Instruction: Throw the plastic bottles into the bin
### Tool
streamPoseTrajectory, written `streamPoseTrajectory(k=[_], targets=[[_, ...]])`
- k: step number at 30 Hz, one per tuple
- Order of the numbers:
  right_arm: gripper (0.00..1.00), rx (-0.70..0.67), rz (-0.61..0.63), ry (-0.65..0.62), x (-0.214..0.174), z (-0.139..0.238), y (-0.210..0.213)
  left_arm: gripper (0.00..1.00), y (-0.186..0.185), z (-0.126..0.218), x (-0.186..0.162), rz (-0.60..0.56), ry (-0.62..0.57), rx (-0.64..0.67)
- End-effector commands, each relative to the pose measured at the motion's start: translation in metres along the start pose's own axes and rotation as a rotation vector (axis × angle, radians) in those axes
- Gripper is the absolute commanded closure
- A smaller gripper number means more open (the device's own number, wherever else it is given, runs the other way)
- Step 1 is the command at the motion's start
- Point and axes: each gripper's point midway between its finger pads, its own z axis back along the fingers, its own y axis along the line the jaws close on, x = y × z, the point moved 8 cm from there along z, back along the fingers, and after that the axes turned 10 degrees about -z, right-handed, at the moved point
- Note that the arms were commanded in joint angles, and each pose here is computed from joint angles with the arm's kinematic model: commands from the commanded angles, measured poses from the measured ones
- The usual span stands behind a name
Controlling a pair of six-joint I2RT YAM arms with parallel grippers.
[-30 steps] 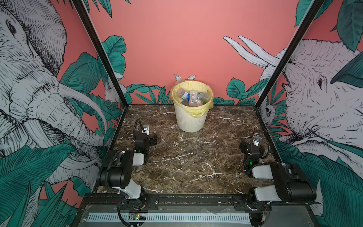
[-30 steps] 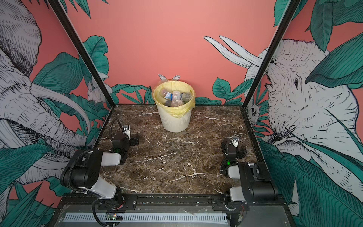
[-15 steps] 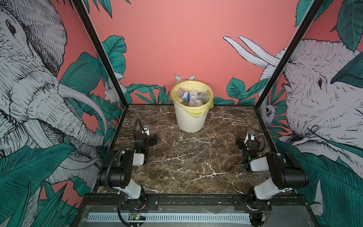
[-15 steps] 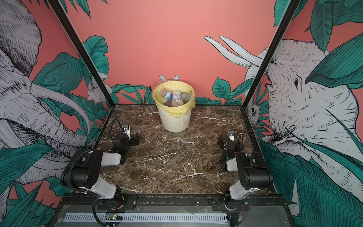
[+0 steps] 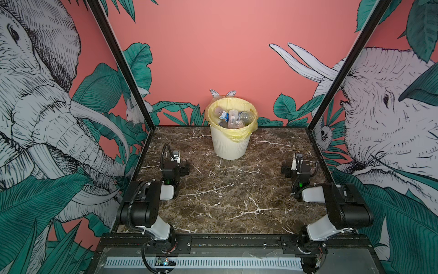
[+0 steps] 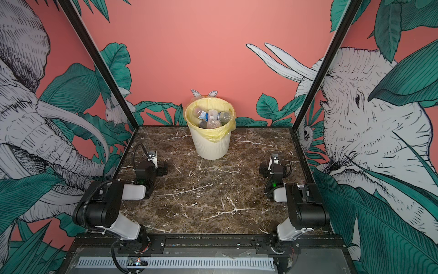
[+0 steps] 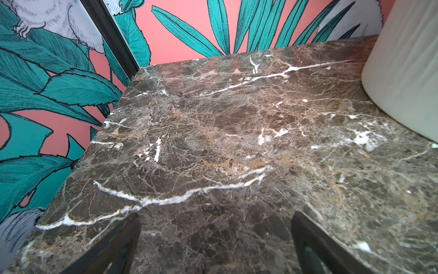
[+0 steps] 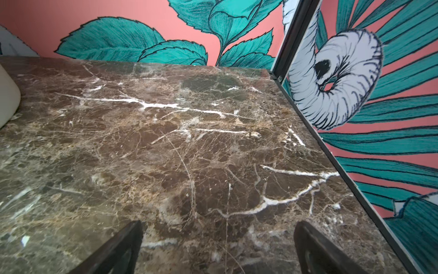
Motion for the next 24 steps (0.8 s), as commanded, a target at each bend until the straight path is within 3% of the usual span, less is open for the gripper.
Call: streamPoseTrajectory(k=[1, 24], targets=[[0.01, 0.023, 0.008, -0.032, 0.0080, 0.0005, 0.0028, 0.00, 0.0028, 0.0032, 0.0043, -0.008, -0.031, 0.006], [0.01, 0.045, 0.021, -0.023, 0.0076, -0.0005, 0.0057, 0.00, 0.0027, 0.0032, 0.0038, -0.006, -0.029, 0.006]])
